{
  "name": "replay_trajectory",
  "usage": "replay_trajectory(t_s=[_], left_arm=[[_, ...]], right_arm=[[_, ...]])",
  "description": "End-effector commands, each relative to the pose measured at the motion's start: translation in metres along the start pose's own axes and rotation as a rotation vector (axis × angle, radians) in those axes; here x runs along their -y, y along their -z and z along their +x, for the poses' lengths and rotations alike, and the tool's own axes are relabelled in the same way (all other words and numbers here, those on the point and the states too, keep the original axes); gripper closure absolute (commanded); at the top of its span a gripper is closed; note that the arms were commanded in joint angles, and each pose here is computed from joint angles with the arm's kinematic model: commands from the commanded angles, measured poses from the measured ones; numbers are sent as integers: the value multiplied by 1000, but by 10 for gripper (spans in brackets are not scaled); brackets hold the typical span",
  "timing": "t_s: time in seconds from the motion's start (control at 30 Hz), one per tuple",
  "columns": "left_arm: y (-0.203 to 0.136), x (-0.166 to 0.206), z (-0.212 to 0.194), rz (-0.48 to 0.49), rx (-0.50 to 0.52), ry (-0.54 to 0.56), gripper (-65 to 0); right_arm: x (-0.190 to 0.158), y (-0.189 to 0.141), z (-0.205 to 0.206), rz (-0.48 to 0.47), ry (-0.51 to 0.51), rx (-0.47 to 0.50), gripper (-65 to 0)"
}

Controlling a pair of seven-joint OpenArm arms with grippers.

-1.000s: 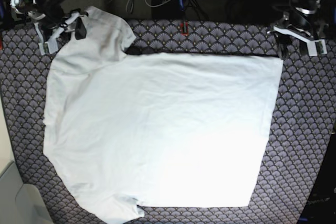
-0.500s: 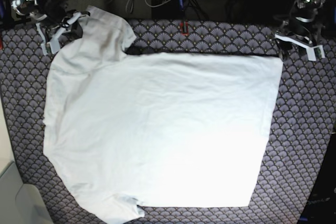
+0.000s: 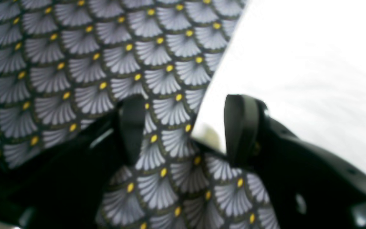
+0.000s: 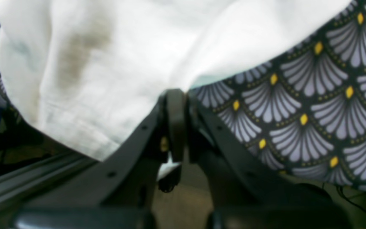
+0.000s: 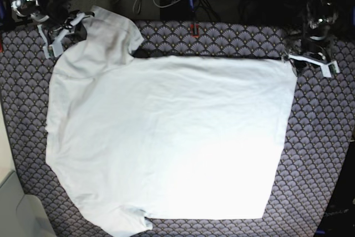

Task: Fold the T-shirt properly
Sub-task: 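Lower both grippers onto the shirt's shoulder corners and grasp them, then lift the shoulder corners and fold them over toward the hem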

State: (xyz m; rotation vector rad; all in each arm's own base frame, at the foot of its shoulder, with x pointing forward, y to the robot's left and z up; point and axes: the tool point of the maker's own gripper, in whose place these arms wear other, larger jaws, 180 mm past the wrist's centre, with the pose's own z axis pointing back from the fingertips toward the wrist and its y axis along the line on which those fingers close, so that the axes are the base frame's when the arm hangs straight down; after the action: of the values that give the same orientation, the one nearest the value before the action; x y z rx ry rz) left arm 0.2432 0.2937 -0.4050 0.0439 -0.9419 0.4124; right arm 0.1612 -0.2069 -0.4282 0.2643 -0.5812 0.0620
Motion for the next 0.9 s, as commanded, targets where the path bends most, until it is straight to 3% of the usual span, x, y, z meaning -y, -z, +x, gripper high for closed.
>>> replay_trajectory(t_s=[0.0, 0.43, 0.53, 0.63, 0.7, 0.77, 0.87], left_arm=[[1, 5, 10, -16, 36, 3, -384], [9, 23, -22, -60, -46, 10, -375], [8, 23, -23, -59, -49, 9, -271], [8, 23, -23, -59, -49, 9, -23], [9, 23, -21, -60, -44, 9, 0], [8, 25, -19, -62, -39, 9, -34], [8, 25, -18, -64, -36, 10, 0]], right_arm=[[5, -4, 1, -10, -29, -11, 0], [6, -4, 0, -11, -33, -18, 0], [6, -4, 0, -11, -34, -17, 0], [5, -5, 2, -13, -39, -11, 0], [6, -5, 5, -14, -43, -8, 0], [9, -6, 10, -20, -55, -2, 0], [13, -8, 20, -31, -74, 16, 0]])
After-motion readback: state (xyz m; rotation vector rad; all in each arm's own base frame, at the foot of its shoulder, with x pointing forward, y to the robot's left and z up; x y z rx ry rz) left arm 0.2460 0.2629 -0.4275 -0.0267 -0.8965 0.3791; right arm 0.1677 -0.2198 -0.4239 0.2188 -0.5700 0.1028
